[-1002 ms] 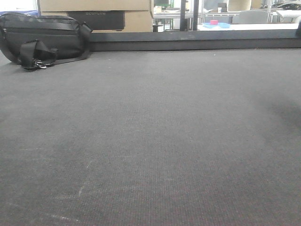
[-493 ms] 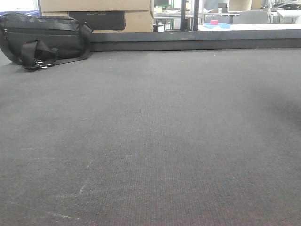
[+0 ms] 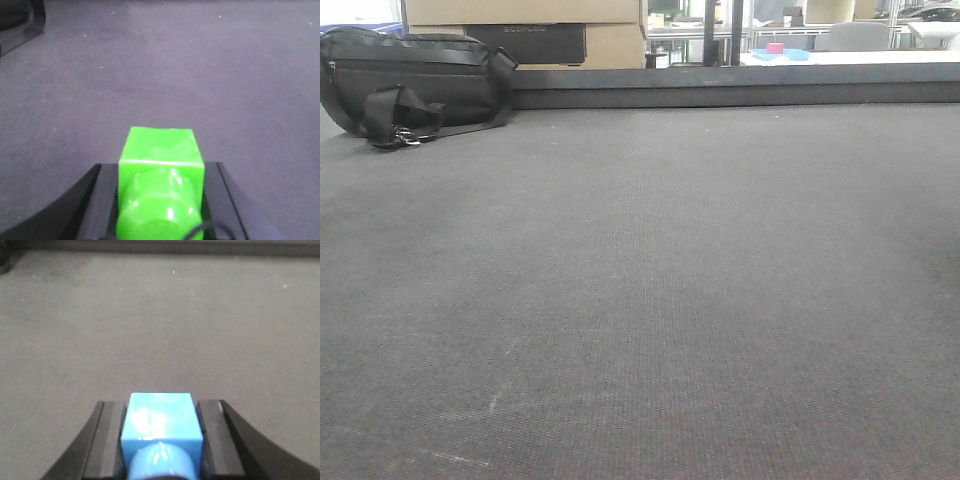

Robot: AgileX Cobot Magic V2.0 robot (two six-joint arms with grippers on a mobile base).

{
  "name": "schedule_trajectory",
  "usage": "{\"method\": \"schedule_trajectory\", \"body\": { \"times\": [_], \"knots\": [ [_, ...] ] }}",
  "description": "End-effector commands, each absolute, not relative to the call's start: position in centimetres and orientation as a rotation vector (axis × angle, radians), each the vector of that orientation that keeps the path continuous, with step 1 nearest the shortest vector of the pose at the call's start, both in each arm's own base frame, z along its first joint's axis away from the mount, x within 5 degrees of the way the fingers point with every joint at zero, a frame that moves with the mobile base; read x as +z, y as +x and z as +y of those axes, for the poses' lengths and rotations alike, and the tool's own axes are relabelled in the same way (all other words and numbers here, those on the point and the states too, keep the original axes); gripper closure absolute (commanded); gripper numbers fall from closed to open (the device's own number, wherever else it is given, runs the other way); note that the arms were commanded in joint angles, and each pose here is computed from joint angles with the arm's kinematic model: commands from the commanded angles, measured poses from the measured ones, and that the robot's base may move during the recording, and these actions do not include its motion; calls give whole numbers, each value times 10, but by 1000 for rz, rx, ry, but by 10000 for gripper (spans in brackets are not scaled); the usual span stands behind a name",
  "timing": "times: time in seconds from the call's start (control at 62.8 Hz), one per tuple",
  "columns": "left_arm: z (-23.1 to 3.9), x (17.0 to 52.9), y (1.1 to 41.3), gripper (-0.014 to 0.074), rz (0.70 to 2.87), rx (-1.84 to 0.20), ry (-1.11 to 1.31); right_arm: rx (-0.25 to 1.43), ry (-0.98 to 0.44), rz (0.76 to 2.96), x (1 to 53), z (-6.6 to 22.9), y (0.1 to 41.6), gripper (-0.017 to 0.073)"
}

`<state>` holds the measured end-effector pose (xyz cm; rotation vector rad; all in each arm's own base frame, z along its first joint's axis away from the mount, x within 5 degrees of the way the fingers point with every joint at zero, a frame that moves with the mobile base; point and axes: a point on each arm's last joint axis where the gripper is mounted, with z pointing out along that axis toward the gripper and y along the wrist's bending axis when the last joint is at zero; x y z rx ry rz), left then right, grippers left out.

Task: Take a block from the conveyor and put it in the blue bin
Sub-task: 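Lift both held blocks up off the conveyor belt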

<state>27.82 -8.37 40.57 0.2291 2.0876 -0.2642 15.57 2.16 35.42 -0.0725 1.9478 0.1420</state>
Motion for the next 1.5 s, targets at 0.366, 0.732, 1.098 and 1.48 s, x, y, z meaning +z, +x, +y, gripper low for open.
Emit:
{"method": "schedule_trajectory", "body": {
  "times": [0.366, 0.732, 1.098, 1.48],
  "knots": [
    [-40, 359, 211, 705, 2000, -189, 114, 129, -74, 1897, 336, 13, 101, 721],
    [7, 355, 120, 705, 1811, 3, -91, 142, -67, 1800, 345, 12, 89, 721],
    [6, 375, 61, 705, 1571, 34, -138, 212, -34, 1642, 358, 12, 67, 721],
    [1, 373, 57, 705, 1598, -14, -41, 193, -43, 1527, 366, 8, 43, 721]
  ]
}}
